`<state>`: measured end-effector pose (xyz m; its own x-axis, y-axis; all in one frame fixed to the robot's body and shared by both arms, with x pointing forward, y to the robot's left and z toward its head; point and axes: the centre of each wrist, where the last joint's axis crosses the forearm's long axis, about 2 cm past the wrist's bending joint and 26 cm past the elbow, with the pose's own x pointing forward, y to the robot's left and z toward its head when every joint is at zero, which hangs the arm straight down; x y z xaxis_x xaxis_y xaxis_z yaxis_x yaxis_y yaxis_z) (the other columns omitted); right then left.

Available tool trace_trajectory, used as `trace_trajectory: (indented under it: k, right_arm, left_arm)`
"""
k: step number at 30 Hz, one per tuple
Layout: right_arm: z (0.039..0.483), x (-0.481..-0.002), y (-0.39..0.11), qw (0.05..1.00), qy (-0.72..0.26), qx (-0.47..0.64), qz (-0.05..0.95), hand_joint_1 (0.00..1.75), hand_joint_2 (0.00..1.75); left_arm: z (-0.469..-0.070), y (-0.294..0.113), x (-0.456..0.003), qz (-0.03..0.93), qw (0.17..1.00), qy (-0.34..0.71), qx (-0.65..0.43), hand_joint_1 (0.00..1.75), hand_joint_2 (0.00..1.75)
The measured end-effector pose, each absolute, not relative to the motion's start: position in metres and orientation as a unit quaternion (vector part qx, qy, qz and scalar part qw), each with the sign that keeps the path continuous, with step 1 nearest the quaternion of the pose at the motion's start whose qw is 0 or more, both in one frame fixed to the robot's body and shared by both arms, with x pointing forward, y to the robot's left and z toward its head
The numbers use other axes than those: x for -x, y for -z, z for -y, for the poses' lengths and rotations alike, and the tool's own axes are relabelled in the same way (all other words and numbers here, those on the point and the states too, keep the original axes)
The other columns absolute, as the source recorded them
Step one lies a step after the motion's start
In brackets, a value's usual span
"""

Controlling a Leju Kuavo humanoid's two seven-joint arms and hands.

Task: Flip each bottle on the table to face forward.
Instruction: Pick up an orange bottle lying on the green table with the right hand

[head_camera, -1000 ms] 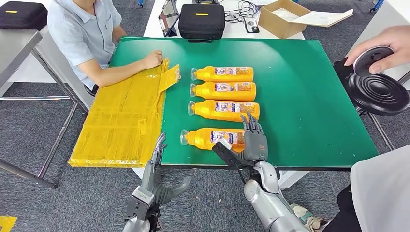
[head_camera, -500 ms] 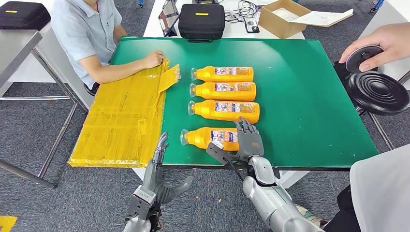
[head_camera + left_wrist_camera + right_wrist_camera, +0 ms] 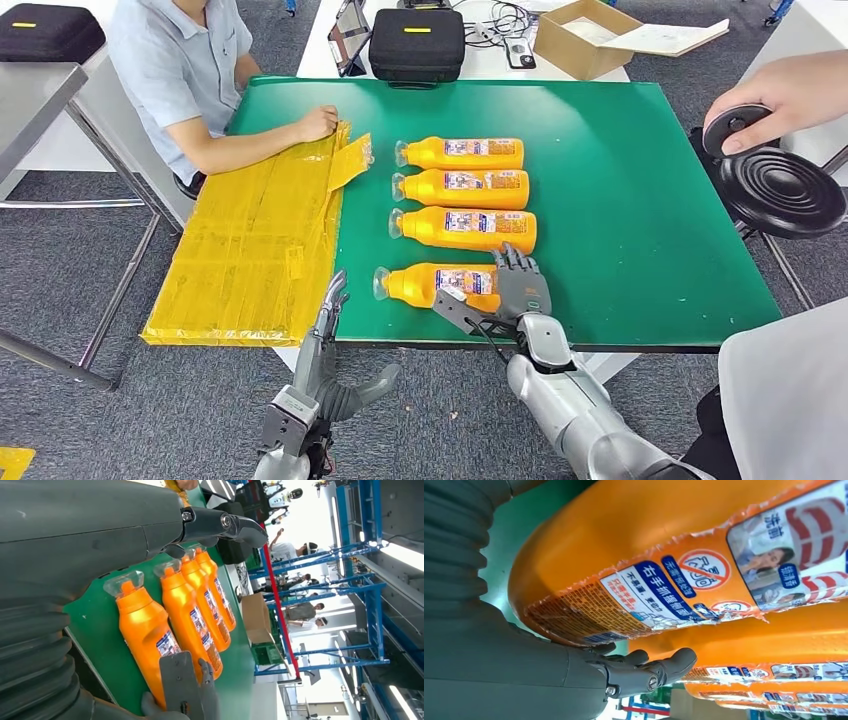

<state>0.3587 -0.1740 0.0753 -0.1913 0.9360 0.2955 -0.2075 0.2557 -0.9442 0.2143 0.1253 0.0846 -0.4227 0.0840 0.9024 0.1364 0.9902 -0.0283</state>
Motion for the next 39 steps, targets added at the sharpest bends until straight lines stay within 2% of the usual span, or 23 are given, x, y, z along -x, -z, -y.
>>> trace_trajectory:
  k: [2,3,15,26,29,32,39]
  right_arm:
    - [0.174,-0.360,-0.076,0.554,-0.525,0.318,0.562,1.72,1.75]
    - [0.175,-0.361,-0.076,0.557,-0.529,0.316,0.556,1.75,1.75]
    - [0.180,-0.372,-0.081,0.576,-0.547,0.307,0.524,1.75,1.75]
    - [0.189,-0.371,-0.077,0.591,-0.505,0.248,0.578,1.75,1.75]
    - [0.192,-0.368,-0.074,0.599,-0.472,0.211,0.611,1.75,1.75]
    - [0.189,-0.356,-0.065,0.603,-0.406,0.148,0.670,1.75,1.75]
    - [0.164,-0.305,-0.058,0.601,-0.236,0.067,0.761,1.75,1.75]
  left_arm:
    - [-0.125,-0.085,-0.214,0.844,0.532,0.024,0.066,0.00,1.75]
    - [-0.125,-0.086,-0.215,0.844,0.532,0.023,0.066,0.00,1.75]
    - [-0.123,-0.087,-0.215,0.844,0.532,0.021,0.070,0.00,1.75]
    - [-0.122,-0.088,-0.215,0.845,0.529,0.018,0.071,0.00,1.75]
    - [-0.123,-0.088,-0.215,0.846,0.529,0.003,0.058,0.00,1.75]
    - [-0.127,-0.088,-0.215,0.828,0.557,-0.054,0.047,0.00,1.75]
    - [-0.141,-0.078,-0.213,0.694,0.675,-0.223,0.113,0.00,1.75]
